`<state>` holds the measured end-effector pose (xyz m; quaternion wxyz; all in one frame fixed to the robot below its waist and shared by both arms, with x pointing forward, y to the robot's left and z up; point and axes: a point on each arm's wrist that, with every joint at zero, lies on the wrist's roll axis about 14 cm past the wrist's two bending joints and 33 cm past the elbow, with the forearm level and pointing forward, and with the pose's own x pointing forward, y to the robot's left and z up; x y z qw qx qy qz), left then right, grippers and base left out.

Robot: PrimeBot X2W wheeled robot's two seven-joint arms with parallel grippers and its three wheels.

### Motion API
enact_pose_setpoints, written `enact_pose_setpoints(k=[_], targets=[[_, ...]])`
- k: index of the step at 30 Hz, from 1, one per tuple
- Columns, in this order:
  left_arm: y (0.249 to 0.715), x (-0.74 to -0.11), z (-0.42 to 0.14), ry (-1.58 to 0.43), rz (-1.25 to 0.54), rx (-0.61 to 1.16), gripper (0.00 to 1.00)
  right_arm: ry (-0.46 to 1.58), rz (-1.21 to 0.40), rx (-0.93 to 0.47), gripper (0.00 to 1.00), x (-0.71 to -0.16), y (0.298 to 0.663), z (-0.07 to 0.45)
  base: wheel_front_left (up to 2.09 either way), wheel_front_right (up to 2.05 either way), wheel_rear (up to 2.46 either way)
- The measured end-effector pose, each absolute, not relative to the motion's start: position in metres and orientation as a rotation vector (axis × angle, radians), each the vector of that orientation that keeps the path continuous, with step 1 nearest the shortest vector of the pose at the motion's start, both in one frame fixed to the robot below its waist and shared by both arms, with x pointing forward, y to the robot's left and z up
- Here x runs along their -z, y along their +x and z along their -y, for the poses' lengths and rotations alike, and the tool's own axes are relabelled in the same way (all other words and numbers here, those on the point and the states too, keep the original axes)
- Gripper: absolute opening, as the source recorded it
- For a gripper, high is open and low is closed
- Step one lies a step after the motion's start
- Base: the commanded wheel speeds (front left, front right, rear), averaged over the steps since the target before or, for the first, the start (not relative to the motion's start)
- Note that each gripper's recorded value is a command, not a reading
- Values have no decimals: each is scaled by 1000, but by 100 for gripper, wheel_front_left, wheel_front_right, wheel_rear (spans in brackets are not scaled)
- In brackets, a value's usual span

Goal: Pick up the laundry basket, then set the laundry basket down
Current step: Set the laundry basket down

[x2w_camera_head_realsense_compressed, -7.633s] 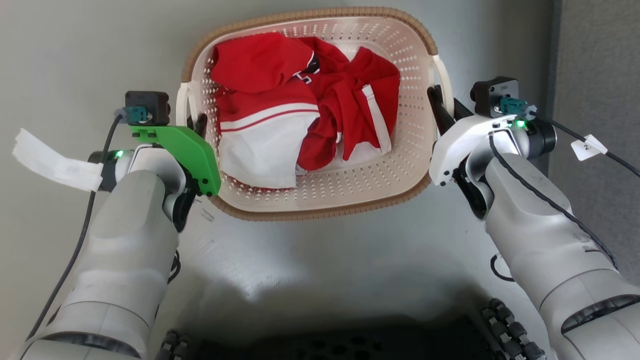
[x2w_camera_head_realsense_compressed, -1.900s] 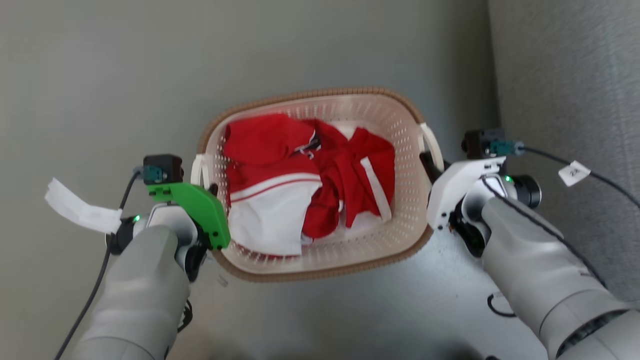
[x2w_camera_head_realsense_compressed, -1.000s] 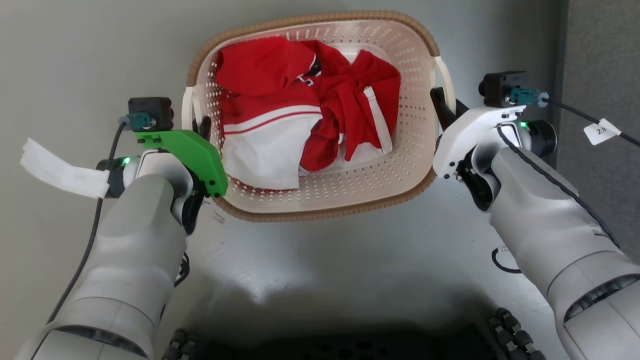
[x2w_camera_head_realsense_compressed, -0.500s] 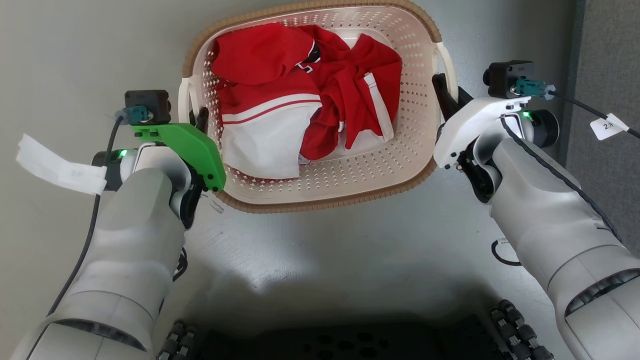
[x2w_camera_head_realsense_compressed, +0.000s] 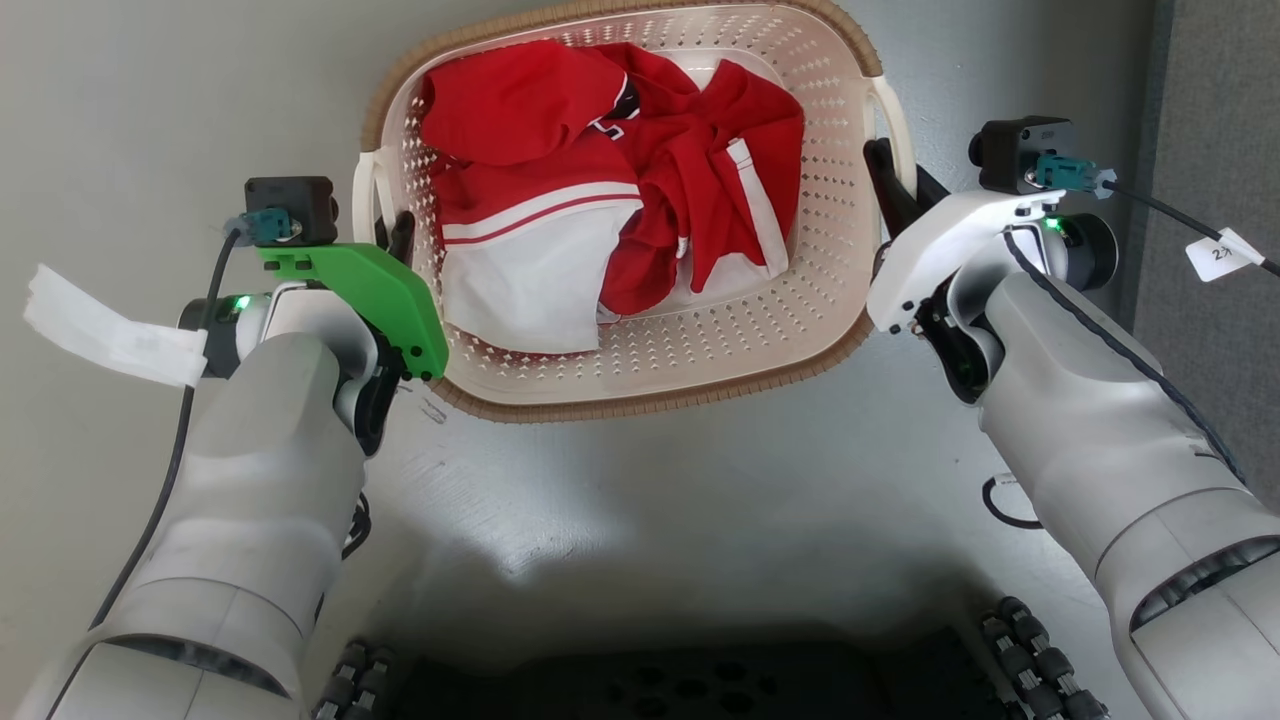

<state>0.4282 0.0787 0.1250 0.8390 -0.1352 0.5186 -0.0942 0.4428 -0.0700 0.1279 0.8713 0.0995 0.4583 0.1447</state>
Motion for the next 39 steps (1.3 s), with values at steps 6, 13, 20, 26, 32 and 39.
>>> enact_pose_setpoints(k=[6, 13, 20, 26, 32, 39], targets=[[428, -126, -78, -289, -1097, 200, 0, 206, -958, -303, 0, -129, 443, 70, 0, 0, 0], [424, -126, -86, -277, -1120, 196, 100, 195, -975, -306, 100, -128, 441, 74, 0, 0, 0], [429, -136, -94, -262, -1098, 192, 100, 181, -977, -321, 100, -135, 437, 76, 0, 0, 0], [433, -147, -96, -270, -1077, 184, 100, 177, -971, -332, 100, -144, 434, 76, 0, 0, 0], [426, -158, -96, -267, -1051, 186, 100, 181, -936, -339, 100, -160, 437, 73, 0, 0, 0], [427, -184, -95, -240, -961, 211, 100, 212, -846, -336, 100, -194, 450, 70, 0, 0, 0]])
